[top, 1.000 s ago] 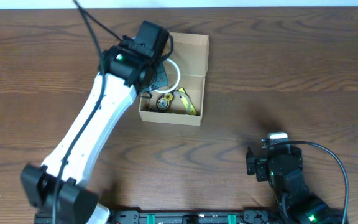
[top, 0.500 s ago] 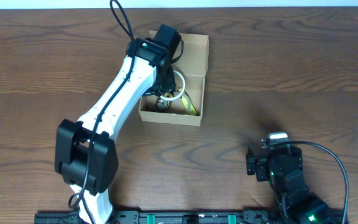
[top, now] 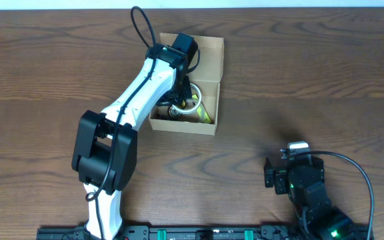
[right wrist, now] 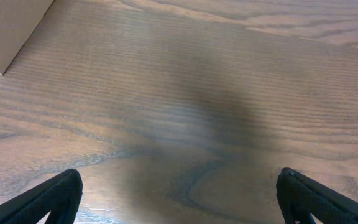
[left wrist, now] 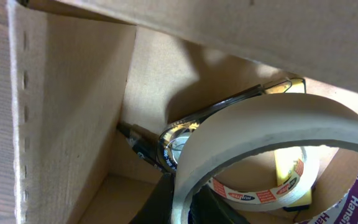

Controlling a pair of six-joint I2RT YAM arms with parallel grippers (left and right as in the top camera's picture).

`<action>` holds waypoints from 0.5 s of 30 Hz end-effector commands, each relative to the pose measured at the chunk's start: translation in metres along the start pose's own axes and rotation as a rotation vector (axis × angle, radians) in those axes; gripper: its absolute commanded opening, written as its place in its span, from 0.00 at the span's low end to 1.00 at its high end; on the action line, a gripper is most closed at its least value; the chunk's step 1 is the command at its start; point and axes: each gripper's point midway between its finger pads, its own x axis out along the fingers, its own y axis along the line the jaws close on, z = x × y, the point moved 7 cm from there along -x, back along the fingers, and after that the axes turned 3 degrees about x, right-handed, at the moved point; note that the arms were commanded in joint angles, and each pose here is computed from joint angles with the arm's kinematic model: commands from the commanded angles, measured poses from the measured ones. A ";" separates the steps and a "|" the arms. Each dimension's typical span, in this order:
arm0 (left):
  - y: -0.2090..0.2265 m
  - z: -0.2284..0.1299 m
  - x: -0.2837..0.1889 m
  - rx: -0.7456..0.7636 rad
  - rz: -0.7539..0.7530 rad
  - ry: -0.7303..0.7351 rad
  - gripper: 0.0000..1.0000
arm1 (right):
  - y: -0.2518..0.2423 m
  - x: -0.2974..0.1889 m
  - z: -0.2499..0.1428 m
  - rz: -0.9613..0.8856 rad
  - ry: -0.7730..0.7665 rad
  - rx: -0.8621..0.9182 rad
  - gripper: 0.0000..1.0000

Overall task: Pack container
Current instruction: 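Lift the tape roll into the box with the left gripper and release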

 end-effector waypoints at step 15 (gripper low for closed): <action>0.000 0.007 -0.021 0.000 -0.029 -0.061 0.95 | -0.003 0.001 -0.001 -0.022 -0.001 -0.003 0.99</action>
